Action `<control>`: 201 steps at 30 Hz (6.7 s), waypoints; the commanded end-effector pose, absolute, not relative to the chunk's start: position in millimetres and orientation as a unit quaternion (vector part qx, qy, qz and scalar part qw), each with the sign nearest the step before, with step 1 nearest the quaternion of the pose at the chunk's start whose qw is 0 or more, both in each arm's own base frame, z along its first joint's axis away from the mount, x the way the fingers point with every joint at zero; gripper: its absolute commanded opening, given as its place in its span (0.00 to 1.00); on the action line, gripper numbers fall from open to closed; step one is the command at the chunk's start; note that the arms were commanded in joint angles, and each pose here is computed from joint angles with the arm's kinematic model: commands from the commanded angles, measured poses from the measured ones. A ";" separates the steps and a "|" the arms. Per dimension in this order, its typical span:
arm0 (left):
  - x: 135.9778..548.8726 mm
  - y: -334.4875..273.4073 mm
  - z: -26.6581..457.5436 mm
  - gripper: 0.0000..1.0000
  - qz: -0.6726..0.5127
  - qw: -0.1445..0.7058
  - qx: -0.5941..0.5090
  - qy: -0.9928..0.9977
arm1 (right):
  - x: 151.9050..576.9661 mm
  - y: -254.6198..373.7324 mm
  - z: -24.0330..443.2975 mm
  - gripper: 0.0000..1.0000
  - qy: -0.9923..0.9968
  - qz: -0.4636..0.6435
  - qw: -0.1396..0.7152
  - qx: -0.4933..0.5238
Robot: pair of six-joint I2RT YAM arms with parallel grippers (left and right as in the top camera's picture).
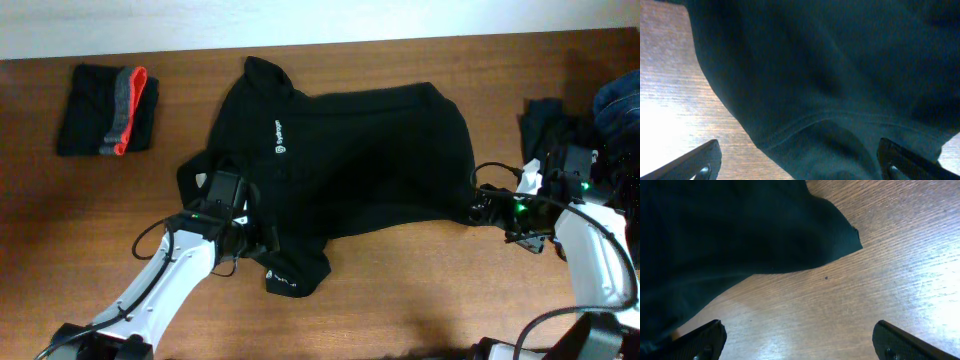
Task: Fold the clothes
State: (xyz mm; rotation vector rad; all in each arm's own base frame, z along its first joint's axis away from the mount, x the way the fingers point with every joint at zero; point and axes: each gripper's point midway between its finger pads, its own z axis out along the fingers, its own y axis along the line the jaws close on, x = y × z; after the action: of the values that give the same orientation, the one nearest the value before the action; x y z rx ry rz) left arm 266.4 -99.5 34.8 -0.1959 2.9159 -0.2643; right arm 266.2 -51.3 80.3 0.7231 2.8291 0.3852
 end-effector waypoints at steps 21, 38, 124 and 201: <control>266.1 -102.0 37.8 0.99 -0.099 0.110 -0.079 0.986 | 287.4 -57.7 10.2 0.99 0.952 0.147 0.048 0.262; 267.6 -102.5 38.3 0.99 -0.101 0.113 -0.078 0.985 | 313.0 -43.1 15.6 0.99 0.949 0.209 0.097 0.215; 190.4 -143.6 4.7 0.01 -0.109 0.013 -0.035 0.993 | 289.8 -39.3 -1.0 0.75 0.959 0.197 0.070 0.193; 326.2 -106.1 97.7 0.09 -0.165 0.178 -0.150 0.958 | 355.4 -32.4 45.2 0.06 0.943 0.214 0.142 0.211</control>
State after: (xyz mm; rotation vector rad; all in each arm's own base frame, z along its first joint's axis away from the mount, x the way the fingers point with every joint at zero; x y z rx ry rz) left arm 317.6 -116.3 99.1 -0.4203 2.7291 -0.5523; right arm 348.1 -26.5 43.9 0.5721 2.7219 0.6961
